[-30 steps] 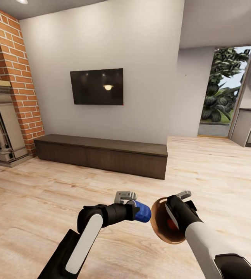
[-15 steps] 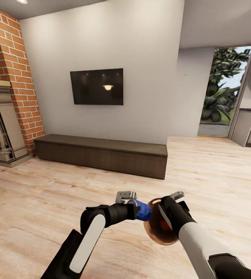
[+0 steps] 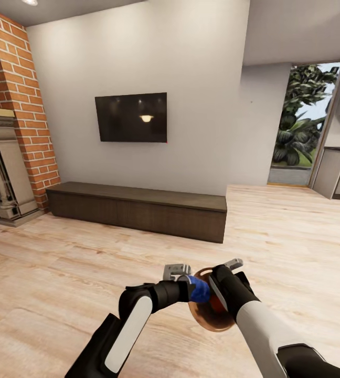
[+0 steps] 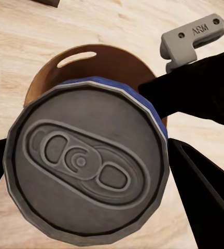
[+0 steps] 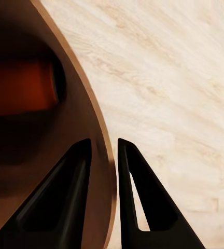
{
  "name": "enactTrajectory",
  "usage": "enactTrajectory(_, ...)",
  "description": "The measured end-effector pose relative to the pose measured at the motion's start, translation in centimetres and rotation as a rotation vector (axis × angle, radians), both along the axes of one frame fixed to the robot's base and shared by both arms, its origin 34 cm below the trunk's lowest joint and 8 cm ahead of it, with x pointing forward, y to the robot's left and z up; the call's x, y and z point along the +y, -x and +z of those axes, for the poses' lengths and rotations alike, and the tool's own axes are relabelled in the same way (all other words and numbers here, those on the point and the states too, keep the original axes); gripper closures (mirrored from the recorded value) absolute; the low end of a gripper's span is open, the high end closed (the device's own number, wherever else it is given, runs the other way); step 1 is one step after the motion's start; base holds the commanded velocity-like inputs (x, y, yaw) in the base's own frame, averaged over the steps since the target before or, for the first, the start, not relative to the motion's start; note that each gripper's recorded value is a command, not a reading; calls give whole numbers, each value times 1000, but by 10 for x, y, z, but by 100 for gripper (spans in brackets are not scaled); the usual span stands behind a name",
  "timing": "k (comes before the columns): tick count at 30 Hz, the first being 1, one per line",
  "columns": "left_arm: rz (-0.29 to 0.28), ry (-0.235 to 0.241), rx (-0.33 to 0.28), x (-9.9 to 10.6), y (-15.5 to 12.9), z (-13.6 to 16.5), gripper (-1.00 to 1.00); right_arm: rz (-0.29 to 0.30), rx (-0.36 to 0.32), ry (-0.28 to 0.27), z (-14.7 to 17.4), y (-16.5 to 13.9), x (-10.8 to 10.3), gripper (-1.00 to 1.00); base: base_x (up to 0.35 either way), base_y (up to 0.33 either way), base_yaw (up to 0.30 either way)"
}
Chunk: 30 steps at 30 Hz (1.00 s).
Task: Put the three can of soda from the living room inside the tash can in the kitchen.
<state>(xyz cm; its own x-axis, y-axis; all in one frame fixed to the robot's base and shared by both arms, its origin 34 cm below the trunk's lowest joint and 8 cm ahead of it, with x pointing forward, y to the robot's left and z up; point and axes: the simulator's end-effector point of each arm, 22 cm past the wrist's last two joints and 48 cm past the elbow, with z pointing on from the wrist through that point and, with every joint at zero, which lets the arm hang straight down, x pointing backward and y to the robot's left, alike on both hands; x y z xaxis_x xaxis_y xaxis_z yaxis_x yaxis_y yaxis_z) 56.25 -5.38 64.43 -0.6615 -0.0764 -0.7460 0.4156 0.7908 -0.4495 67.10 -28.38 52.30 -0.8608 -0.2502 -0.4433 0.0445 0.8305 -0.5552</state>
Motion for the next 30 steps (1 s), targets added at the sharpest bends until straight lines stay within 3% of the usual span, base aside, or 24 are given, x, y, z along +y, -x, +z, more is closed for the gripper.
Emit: enactTrajectory(30,55,-13,22,-5,-26,-44,100,15,1,-29,0,-1,16,100,0,0,0)
